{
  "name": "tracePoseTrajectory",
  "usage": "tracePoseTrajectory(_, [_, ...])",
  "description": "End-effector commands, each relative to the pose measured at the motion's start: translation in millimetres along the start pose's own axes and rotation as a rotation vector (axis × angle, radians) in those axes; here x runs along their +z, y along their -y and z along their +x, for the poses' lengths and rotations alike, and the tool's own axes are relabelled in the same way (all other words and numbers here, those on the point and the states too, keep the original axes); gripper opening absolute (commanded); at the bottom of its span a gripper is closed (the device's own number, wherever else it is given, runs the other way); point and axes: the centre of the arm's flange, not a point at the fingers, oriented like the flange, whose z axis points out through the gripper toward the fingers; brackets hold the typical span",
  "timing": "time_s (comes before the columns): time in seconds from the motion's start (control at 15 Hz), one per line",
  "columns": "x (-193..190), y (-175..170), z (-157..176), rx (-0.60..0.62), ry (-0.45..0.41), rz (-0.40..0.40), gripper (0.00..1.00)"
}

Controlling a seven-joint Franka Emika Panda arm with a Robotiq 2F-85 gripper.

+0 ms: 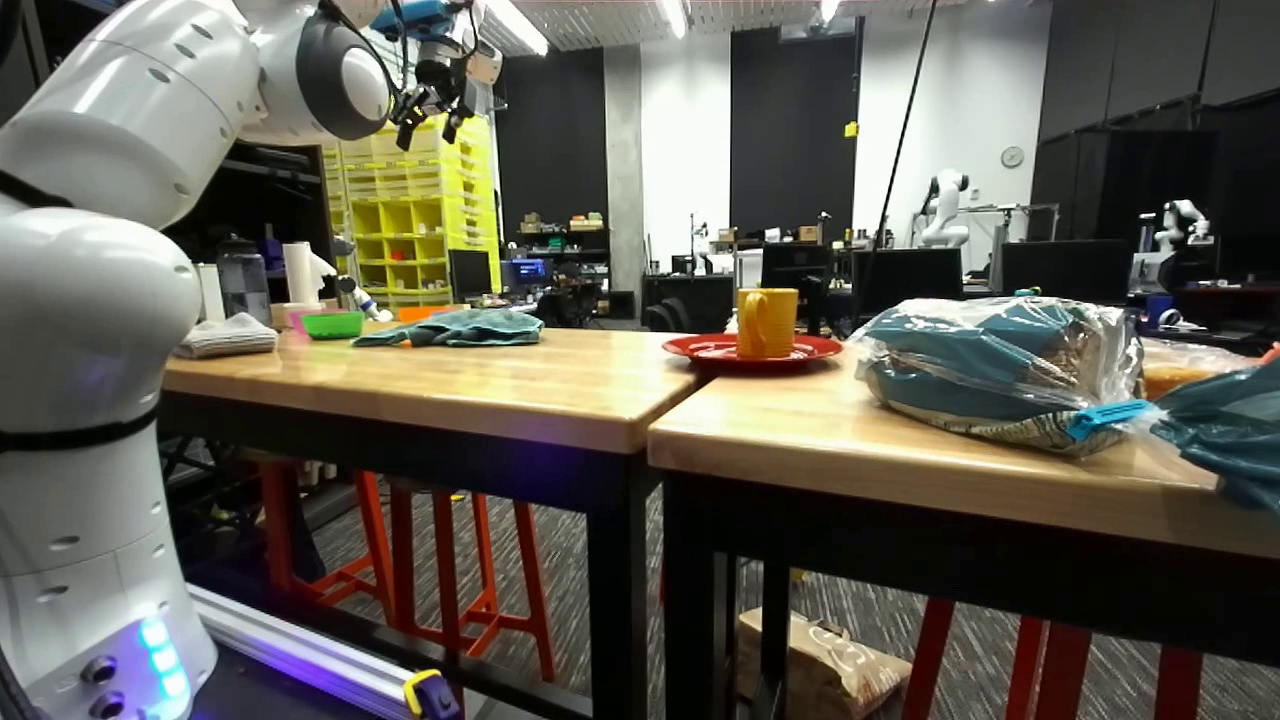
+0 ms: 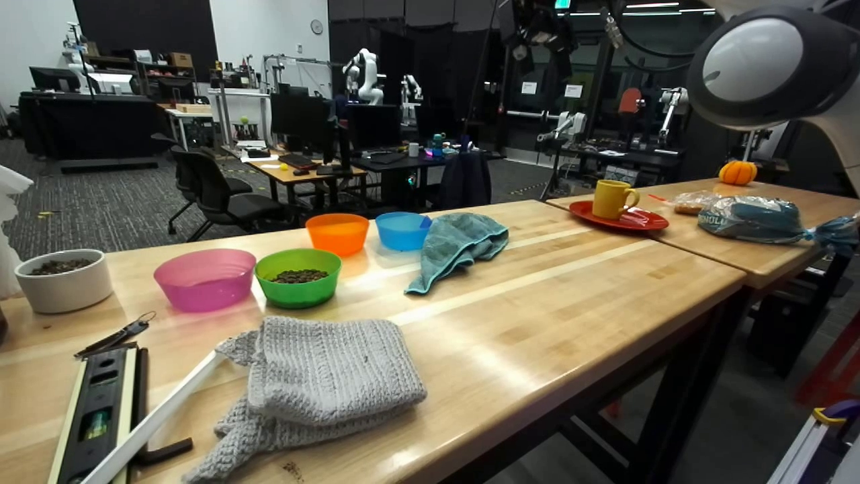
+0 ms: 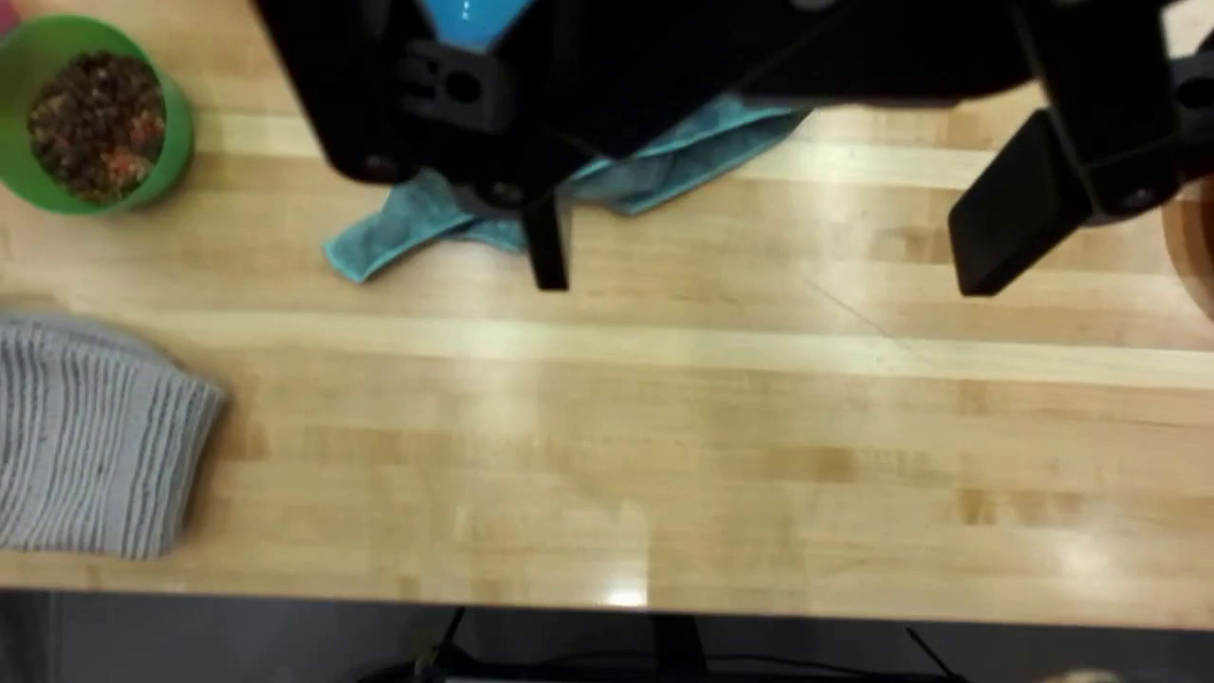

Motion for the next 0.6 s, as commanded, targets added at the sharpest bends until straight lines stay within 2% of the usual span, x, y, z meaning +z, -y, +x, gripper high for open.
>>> tracePoseTrajectory(0.0, [64.6,-7.2,-44.5,-0.062,0.09,0.03,1.0])
tracePoseTrajectory(0.4, [73.2,-14.1,-60.3,-0.105,0.203,0.085,1.0])
tracePoseTrajectory(0.47, [12.3,-8.1,-21.6,-0.103,0.188,0.06,1.0])
tracePoseTrajectory(0.53, [12.8,-10.5,-23.8,-0.109,0.202,0.066,1.0])
